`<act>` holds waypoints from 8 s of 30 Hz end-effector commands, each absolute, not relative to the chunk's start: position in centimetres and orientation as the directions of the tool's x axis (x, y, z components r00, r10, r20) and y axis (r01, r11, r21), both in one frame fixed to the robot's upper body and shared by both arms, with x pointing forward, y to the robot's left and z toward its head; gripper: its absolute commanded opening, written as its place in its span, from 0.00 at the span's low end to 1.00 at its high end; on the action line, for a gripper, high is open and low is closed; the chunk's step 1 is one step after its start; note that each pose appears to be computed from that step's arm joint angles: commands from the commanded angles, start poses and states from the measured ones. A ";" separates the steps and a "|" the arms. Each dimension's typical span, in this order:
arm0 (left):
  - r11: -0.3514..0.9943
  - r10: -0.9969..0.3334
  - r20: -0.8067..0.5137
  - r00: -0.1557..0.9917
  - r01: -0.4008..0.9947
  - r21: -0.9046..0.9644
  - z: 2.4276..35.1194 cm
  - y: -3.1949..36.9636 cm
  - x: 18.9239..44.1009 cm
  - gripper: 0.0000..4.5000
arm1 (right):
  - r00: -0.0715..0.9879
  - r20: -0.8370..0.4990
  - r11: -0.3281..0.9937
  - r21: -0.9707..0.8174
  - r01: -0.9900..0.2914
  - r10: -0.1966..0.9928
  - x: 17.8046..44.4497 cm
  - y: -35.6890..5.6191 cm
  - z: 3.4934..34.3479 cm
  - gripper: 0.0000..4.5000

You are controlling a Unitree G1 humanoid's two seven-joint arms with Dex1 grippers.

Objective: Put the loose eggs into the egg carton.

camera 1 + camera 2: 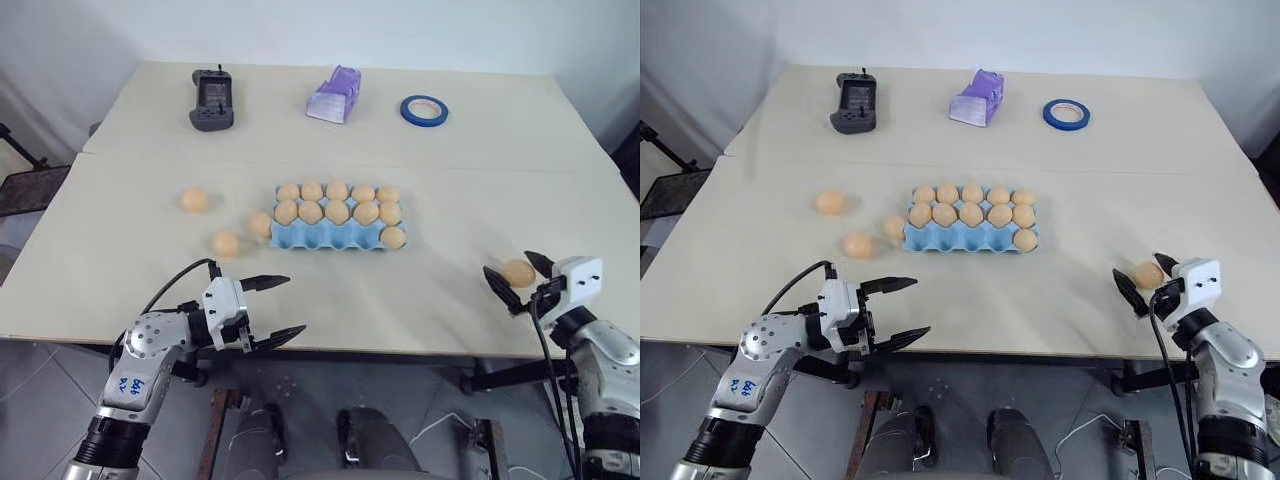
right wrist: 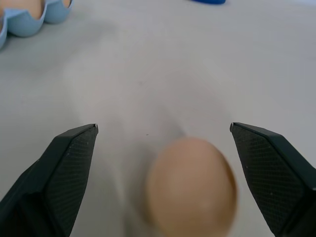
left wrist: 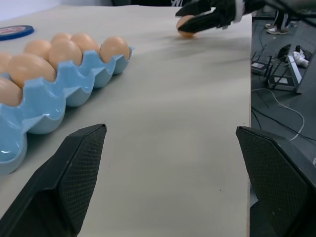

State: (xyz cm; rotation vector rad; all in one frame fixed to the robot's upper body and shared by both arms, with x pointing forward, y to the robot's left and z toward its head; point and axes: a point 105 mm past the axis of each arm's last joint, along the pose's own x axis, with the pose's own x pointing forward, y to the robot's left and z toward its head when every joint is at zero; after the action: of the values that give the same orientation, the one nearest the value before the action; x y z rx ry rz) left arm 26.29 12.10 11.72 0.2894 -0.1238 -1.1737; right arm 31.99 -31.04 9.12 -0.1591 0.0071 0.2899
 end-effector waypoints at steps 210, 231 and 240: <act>0.851 -0.523 0.003 0.852 0.522 0.055 12.5 17.8 42.2 0.73 | 0.446 0.214 0.494 -0.327 -0.805 0.869 29.2 -13.2 13.7 1.00; 0.480 -0.871 0.011 0.492 0.844 0.240 15.7 8.0 39.4 0.39 | 0.481 0.206 0.523 -0.322 -0.789 0.852 28.7 -13.8 13.4 1.00; 0.456 -0.886 0.021 0.463 0.861 0.226 15.7 7.4 39.4 0.86 | 0.495 0.210 0.538 -0.324 -0.778 0.843 28.4 -13.9 13.6 1.00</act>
State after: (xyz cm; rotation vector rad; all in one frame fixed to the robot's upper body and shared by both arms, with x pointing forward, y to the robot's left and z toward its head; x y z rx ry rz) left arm 39.80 7.62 14.69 0.1811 -0.0909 -1.0582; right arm 28.63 -13.66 12.61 -0.1747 -0.3299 0.9966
